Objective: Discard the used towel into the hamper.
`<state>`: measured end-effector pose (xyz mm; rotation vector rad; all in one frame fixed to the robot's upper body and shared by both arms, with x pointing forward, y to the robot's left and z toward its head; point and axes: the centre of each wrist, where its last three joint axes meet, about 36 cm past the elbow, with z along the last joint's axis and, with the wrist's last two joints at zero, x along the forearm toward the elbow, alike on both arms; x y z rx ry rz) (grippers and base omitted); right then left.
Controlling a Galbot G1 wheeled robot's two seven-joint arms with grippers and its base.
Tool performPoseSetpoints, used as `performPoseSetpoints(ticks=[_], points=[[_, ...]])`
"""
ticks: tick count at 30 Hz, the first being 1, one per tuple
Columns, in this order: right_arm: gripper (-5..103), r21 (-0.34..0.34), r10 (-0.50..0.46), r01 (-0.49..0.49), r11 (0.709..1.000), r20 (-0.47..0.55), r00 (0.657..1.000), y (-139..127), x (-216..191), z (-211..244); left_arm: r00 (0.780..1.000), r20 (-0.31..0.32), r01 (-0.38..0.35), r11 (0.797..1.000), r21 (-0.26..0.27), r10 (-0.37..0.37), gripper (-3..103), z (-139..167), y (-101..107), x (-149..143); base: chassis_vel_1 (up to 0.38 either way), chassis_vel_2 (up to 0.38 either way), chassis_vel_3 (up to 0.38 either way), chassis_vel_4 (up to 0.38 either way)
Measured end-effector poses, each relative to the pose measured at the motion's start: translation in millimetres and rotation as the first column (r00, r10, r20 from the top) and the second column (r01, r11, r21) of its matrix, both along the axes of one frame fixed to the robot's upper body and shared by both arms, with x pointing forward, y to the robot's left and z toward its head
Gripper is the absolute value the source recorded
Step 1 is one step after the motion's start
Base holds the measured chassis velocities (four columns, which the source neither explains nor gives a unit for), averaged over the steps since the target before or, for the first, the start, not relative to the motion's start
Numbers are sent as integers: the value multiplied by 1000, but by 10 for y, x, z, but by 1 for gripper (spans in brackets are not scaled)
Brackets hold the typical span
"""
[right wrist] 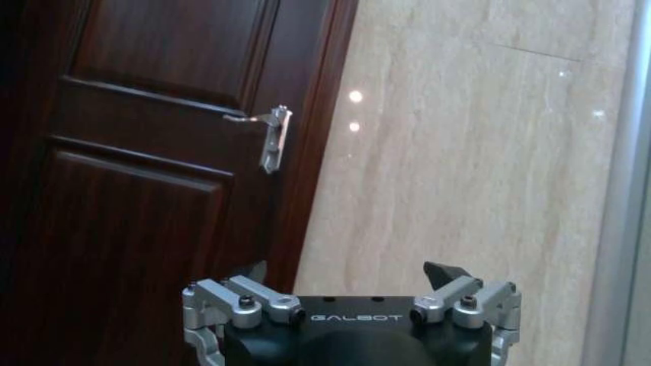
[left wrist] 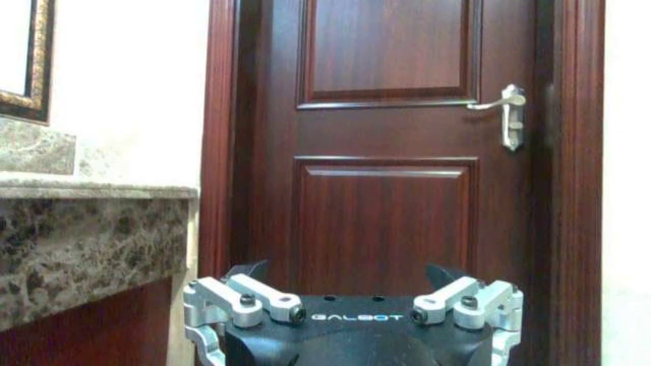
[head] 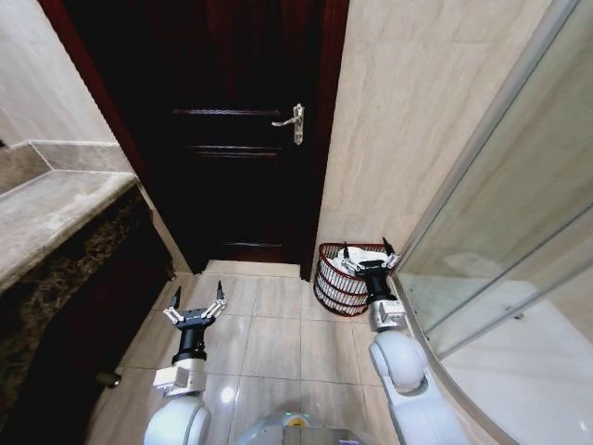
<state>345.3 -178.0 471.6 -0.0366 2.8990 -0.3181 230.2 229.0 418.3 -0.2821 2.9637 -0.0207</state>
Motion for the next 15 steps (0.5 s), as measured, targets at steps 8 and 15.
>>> performPoseSetpoints(ticks=[8,15], points=[[100,0,7,-7,1000,5,1000,-22,-1,9,1000,1,-15,1000,-15,15,100,3,-29,-3,0,0,0,0],[100,14,25,-25,1000,14,1000,10,-15,23,999,-2,-33,999,-22,33,100,-12,-40,-13,0,0,0,0]])
